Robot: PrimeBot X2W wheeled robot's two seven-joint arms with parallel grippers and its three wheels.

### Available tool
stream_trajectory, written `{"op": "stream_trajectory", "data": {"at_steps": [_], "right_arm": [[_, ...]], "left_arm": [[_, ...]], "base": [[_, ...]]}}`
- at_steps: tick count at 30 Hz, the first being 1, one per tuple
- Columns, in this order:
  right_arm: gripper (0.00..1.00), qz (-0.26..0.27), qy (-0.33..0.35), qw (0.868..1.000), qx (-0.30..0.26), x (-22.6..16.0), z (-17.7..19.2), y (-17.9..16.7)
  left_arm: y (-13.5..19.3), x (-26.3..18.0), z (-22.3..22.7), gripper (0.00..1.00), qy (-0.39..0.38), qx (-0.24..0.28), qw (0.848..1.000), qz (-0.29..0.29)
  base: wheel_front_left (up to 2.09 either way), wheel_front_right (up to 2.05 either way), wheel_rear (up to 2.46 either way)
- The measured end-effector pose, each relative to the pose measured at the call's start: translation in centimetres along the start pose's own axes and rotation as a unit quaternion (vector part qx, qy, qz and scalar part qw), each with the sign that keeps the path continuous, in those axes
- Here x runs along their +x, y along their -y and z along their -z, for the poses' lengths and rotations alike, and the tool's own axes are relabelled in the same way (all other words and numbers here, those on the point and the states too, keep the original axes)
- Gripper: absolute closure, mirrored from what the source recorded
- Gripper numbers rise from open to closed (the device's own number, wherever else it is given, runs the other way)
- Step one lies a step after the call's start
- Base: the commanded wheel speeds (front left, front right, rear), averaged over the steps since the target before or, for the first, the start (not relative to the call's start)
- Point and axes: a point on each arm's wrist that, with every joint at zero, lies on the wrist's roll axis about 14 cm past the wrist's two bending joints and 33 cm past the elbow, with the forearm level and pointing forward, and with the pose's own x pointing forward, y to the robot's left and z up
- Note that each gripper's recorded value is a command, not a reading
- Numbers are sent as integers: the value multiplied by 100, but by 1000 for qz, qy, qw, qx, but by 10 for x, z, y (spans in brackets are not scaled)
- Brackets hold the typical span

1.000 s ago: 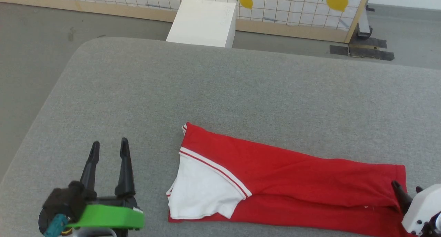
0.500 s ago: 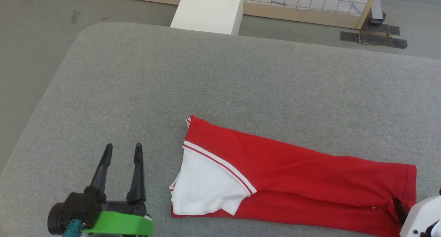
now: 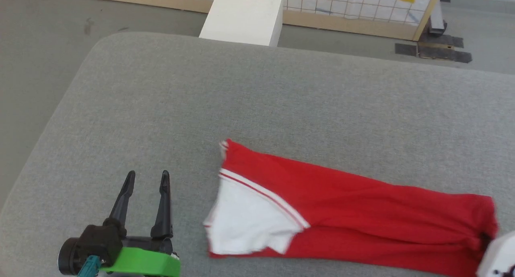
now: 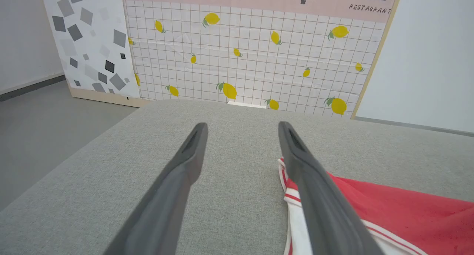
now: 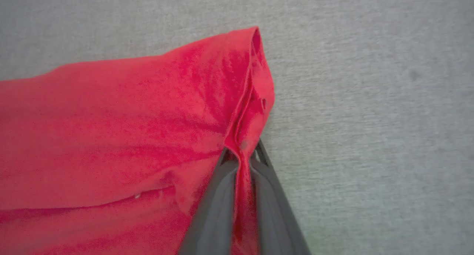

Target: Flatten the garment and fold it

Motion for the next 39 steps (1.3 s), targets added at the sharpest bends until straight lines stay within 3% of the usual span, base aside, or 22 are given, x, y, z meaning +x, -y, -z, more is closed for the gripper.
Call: {"op": "stream_trajectory", "data": {"at_steps": [7, 13, 18, 26, 34, 39], "right_arm": [[100, 97, 49, 994, -3, -20, -40, 77], [100, 92, 50, 994, -13, -25, -46, 76], [100, 39, 61, 997, -38, -35, -53, 40], [100, -95, 59, 991, -75, -58, -47, -54], [100, -246, 42, 964, -90, -75, -32, -162], [100, -310, 34, 944, -107, -77, -27, -215]], "left_arm": [[6, 2, -3, 0, 6, -5, 1000, 12], [8, 0, -5, 0, 10, -9, 1000, 16], [10, -3, -9, 0, 16, -14, 1000, 18], [10, -10, -17, 0, 27, -21, 999, 18], [3, -21, -13, 0, 21, -26, 999, 3], [-5, -27, -13, 0, 19, -30, 999, -12]], "base": [[0, 0, 0], [0, 0, 0], [0, 0, 0], [0, 0, 0], [0, 0, 0], [0, 0, 0]]}}
